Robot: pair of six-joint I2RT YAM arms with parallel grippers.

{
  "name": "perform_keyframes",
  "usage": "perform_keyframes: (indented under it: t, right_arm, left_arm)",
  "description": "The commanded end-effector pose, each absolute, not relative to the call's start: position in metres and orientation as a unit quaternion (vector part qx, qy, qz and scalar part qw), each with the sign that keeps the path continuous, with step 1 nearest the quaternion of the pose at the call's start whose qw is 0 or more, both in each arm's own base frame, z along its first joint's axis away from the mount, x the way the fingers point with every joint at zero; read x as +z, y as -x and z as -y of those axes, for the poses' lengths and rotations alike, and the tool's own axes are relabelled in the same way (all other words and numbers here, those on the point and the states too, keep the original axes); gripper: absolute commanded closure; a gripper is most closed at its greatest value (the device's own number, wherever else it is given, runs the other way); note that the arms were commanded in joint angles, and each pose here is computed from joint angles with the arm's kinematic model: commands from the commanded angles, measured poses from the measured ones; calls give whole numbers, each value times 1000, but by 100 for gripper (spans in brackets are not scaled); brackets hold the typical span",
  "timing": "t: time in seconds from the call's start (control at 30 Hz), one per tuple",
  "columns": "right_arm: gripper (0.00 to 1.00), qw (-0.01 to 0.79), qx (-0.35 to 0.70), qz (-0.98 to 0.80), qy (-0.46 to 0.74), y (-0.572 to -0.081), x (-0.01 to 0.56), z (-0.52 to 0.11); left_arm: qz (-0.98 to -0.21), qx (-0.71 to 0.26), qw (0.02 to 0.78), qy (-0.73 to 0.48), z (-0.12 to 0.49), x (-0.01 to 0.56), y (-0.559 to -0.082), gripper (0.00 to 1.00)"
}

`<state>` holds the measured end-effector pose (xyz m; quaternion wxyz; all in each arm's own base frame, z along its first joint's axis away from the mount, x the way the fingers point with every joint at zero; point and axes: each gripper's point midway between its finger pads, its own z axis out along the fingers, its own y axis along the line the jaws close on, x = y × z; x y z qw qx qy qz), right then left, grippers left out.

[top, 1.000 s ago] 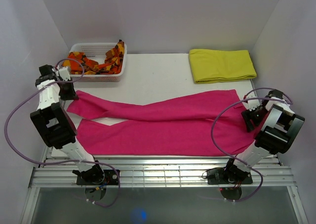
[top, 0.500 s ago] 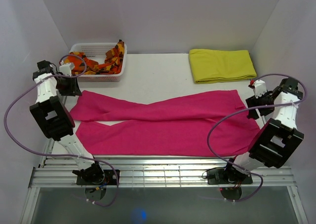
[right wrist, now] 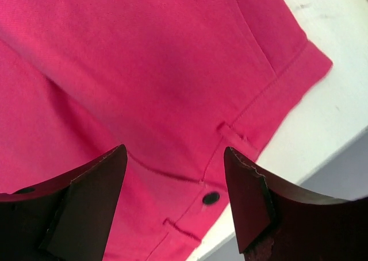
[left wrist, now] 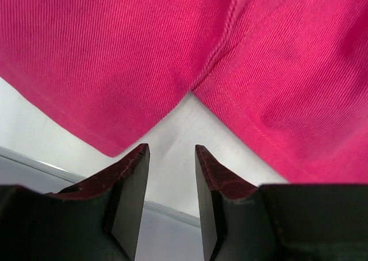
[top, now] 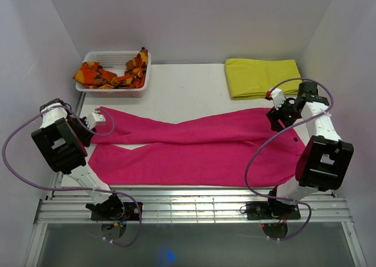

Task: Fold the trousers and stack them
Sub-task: Flatten the trousers out

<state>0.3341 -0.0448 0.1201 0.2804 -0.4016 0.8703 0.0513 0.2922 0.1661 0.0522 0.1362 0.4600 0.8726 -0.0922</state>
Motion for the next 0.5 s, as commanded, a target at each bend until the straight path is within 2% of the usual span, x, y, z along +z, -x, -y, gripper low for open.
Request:
perform_keyframes:
  t: [0.0, 0.3, 0.47]
  right_arm:
    - [26, 290, 34, -861, 416, -363, 113, 37]
    - [22, 302, 58, -800, 515, -386, 104, -8]
    - [21, 313, 46, -779, 542, -411, 108, -27]
  left_arm:
    - [-778, -14, 164, -606, -174, 77, -312, 51]
    - [-737, -16, 184, -650, -165, 37, -324, 49]
    - [-738, -33, 189, -647, -154, 21, -322, 54]
